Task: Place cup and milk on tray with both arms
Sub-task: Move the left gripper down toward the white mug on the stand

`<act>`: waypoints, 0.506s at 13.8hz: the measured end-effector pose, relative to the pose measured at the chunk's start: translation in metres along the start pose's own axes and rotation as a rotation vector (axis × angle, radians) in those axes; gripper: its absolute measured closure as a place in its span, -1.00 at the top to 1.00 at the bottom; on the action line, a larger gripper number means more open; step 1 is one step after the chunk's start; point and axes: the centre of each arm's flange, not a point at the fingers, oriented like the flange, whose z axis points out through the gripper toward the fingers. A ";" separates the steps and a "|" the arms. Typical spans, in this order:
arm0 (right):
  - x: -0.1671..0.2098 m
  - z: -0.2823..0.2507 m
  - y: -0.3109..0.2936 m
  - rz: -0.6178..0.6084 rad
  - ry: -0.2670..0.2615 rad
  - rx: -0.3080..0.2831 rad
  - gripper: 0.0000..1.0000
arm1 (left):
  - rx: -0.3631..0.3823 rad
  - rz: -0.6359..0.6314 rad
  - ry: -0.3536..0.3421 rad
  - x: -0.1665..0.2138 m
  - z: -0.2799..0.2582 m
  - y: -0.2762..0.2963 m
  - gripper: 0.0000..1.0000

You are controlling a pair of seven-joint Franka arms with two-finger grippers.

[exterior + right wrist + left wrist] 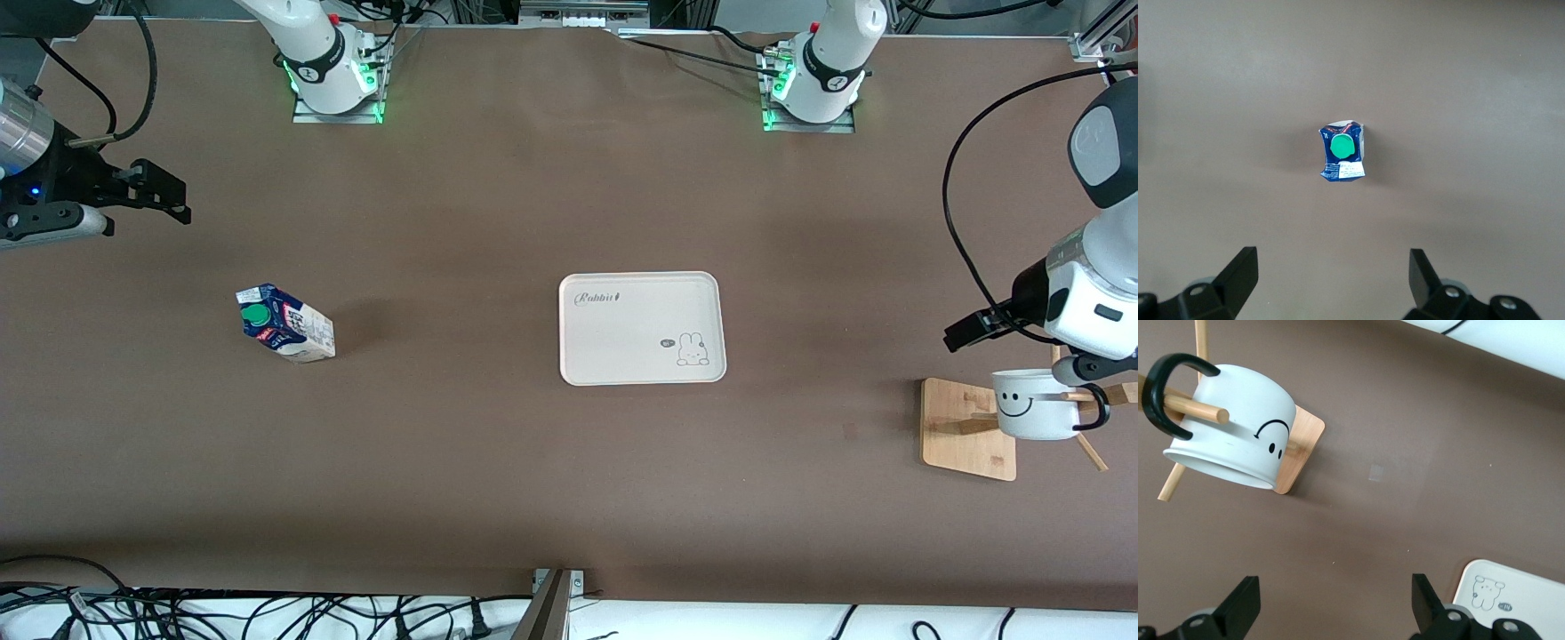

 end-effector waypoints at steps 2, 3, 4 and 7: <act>0.000 0.000 0.000 0.000 0.000 0.000 1.00 | -0.021 -0.028 0.052 -0.001 0.008 -0.006 1.00; 0.000 0.000 0.000 0.000 0.000 0.000 1.00 | -0.034 -0.037 0.085 -0.003 0.014 -0.012 1.00; 0.000 0.000 0.000 0.000 0.000 0.000 1.00 | -0.047 -0.045 0.118 -0.006 0.020 -0.019 1.00; 0.000 0.000 0.000 0.000 0.000 0.000 1.00 | -0.082 -0.062 0.208 -0.021 0.037 -0.036 1.00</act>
